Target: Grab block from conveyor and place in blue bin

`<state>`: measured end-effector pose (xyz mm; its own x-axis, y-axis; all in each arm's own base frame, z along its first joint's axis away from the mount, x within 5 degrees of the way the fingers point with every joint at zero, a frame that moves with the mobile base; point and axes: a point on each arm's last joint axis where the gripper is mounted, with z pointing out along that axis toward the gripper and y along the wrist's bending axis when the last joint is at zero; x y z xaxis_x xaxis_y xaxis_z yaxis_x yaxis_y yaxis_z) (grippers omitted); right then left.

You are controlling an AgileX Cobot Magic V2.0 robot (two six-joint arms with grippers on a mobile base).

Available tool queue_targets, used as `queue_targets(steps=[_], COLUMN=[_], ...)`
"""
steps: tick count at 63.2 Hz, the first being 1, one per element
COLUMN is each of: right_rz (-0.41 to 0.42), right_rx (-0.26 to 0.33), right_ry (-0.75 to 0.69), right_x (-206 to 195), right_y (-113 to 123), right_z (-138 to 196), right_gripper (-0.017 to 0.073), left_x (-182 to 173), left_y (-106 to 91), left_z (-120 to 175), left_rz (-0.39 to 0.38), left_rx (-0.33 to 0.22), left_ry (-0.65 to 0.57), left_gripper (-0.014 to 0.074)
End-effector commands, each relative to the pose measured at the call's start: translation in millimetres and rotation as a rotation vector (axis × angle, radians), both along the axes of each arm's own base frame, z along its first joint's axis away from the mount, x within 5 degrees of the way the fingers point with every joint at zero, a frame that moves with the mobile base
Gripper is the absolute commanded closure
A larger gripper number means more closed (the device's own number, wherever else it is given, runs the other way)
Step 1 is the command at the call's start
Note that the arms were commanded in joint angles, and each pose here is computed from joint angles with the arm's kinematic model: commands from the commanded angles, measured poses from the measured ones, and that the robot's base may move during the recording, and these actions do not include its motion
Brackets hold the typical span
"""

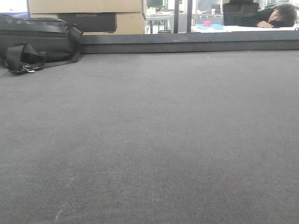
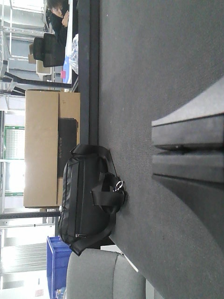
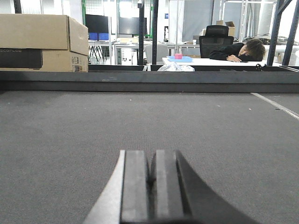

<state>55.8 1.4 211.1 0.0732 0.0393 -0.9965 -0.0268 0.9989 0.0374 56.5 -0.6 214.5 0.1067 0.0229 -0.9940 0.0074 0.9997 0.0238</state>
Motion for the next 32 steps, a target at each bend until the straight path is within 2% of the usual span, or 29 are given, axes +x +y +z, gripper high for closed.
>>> queue_targets(steps=[1, 32], right_rz=[0.0, 0.0], right_rx=[-0.01, -0.01], right_ry=[-0.013, -0.013], right_x=[0.3, 0.3], right_y=[0.0, 0.0], right_z=[2.1, 2.1], right_gripper=[0.0721, 0.0721], left_x=[-0.8, -0.8], left_y=[0.0, 0.0], left_z=[2.6, 2.6], left_rz=[0.0, 0.0], left_rx=[-0.004, -0.004], left_ry=[-0.024, -0.024], left_gripper=[0.0705, 0.0705])
